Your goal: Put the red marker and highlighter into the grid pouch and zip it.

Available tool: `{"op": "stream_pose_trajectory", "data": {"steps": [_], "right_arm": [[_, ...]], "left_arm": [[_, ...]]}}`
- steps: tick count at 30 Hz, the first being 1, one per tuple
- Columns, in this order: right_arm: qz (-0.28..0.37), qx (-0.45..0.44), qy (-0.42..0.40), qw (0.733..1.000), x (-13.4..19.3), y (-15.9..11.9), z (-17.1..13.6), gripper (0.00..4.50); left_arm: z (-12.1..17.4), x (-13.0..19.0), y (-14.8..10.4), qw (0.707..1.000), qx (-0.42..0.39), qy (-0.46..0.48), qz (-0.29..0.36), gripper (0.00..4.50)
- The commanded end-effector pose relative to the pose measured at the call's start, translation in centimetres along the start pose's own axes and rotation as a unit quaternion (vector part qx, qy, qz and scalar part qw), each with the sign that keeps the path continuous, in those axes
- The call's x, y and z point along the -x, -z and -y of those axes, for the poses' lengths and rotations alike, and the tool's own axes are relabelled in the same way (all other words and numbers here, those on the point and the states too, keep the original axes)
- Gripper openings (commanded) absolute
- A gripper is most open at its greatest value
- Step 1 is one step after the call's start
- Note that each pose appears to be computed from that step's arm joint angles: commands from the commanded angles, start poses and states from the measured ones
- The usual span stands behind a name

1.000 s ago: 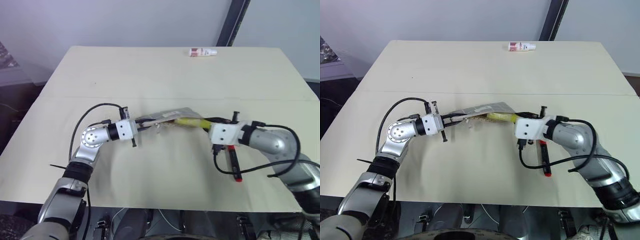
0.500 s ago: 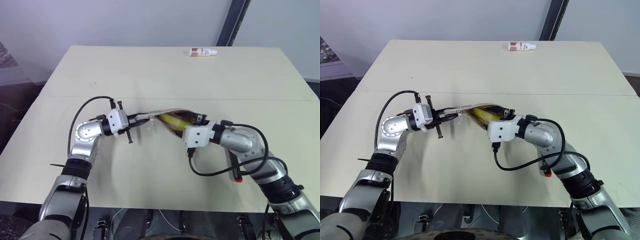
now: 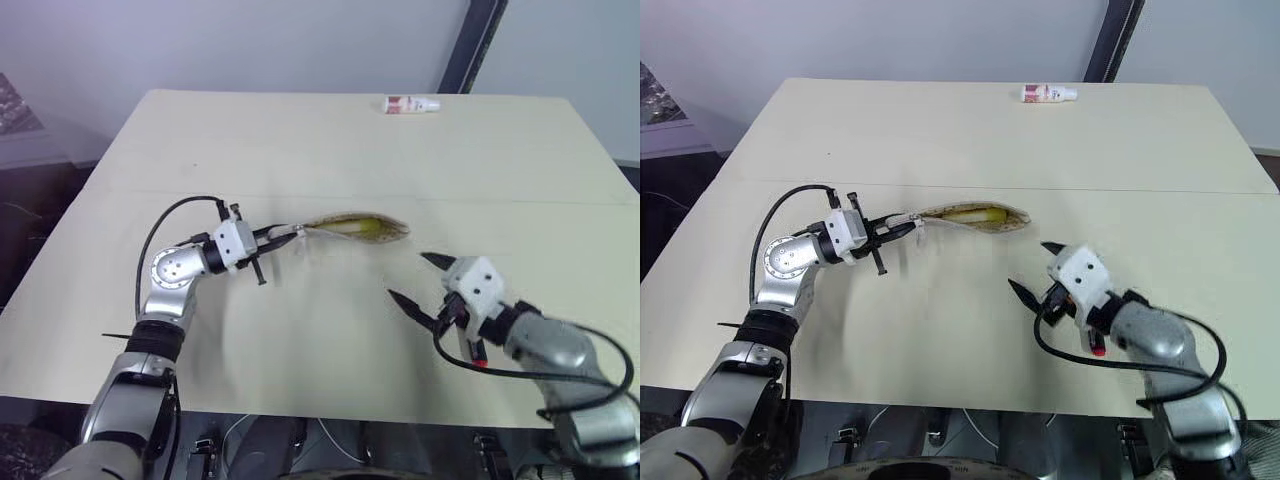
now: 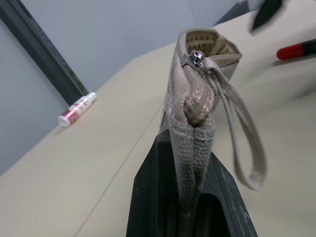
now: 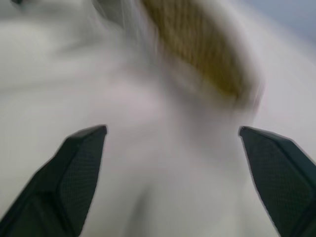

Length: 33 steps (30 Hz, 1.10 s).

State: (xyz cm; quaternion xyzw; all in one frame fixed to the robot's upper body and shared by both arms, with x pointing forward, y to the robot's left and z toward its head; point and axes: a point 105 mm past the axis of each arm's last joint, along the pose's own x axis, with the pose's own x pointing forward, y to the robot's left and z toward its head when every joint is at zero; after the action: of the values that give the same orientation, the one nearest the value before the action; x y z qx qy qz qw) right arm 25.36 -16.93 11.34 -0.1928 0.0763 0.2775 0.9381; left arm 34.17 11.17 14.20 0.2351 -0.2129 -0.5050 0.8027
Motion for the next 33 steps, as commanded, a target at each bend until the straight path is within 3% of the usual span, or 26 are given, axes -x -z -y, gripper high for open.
{"op": "stream_pose_trajectory", "data": {"steps": [1,5,8,13,16,21,22,25,29,33], "right_arm": [[-0.01,-0.008,0.117,0.993,2.1,-0.1,2.3,4.44],[-0.079,-0.047,0.176,0.98,5.2,2.9,3.2,4.44],[-0.082,-0.093,0.183,0.975,6.0,3.4,2.6,4.44],[-0.146,-0.212,0.114,0.96,7.1,6.0,-1.2,4.44],[-0.171,-0.214,0.111,0.955,7.6,6.8,-1.3,3.66],[-0.153,-0.173,0.112,0.966,7.1,6.0,0.2,0.99],[-0.115,-0.169,0.115,0.972,6.6,4.6,1.1,0.5],[-0.034,-0.089,0.073,0.993,6.0,1.0,2.1,0.39],[0.021,0.011,0.017,1.0,6.2,-1.6,1.9,0.39],[0.02,0.117,-0.011,0.993,5.9,-2.1,2.0,0.39]], "left_arm": [[-0.9,-0.1,-0.7,1.0,-0.02,-0.016,0.014,0.0],[-0.2,-0.3,-0.4,1.0,-0.009,-0.003,0.017,0.0],[0.3,-0.5,-0.2,1.0,-0.007,0.008,0.017,0.0],[0.1,-0.8,-0.4,0.999,0.019,0.006,0.034,0.0],[0.5,-0.8,-0.3,0.999,0.021,0.013,0.032,0.0],[0.5,-0.8,-0.3,0.999,0.021,0.013,0.033,0.0],[0.5,-0.9,-0.3,0.999,0.019,0.013,0.032,0.0],[0.5,-0.9,-0.3,0.999,0.016,0.012,0.031,0.0],[0.5,-0.9,-0.3,0.999,0.013,0.013,0.027,0.0],[0.9,-0.9,-0.2,0.999,0.01,0.018,0.025,0.0]]}}
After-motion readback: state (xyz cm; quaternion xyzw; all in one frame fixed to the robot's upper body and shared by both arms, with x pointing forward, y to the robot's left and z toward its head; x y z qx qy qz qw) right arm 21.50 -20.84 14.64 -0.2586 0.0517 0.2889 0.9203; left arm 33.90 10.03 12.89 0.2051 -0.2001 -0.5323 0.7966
